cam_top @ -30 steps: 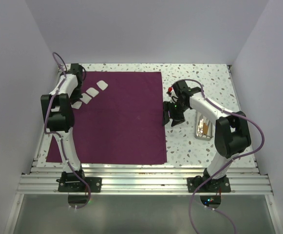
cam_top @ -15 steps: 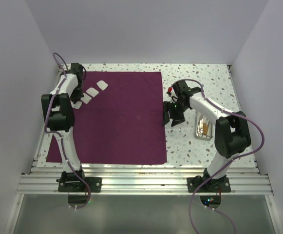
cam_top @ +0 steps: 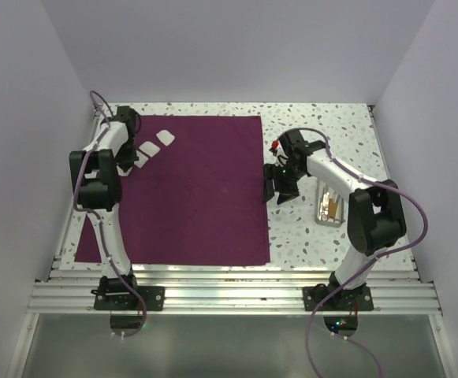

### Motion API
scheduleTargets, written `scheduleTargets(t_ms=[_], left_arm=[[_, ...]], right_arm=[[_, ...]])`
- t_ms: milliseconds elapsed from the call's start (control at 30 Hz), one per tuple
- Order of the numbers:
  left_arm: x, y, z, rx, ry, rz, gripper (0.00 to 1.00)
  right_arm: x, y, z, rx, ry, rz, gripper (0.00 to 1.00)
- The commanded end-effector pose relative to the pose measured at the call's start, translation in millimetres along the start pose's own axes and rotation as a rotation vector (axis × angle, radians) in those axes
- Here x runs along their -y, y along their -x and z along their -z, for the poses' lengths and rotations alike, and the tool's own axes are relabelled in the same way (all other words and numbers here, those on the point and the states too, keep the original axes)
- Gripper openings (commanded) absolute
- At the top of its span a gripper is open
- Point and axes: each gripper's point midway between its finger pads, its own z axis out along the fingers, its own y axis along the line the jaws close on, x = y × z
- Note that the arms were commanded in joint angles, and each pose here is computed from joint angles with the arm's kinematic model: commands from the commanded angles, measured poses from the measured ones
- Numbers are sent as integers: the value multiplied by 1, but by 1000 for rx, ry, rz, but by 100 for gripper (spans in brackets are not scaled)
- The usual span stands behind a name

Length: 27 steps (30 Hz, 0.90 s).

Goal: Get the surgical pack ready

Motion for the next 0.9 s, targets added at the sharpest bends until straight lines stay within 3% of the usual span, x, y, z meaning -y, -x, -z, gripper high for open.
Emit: scheduleTargets(t_ms=[0,33,167,233,867], left_arm=[[11,6,-6,17,-31,-14,0],[12,7,-5,16,-33,-12,1],[12,7,1,24,-47,-7,23],[12,8,6,38,-53,-2,27],[19,19,31,108,-105,27,32]], right_arm=[[-5,0,-2,-1,22,10,59],[-4,-2,-2,-3,21,9,59],[-5,-2,-2,-1,24,7,59],[-5,-1,-2,2,26,4,59],[-7,1,-3,-2,35,-1,59]])
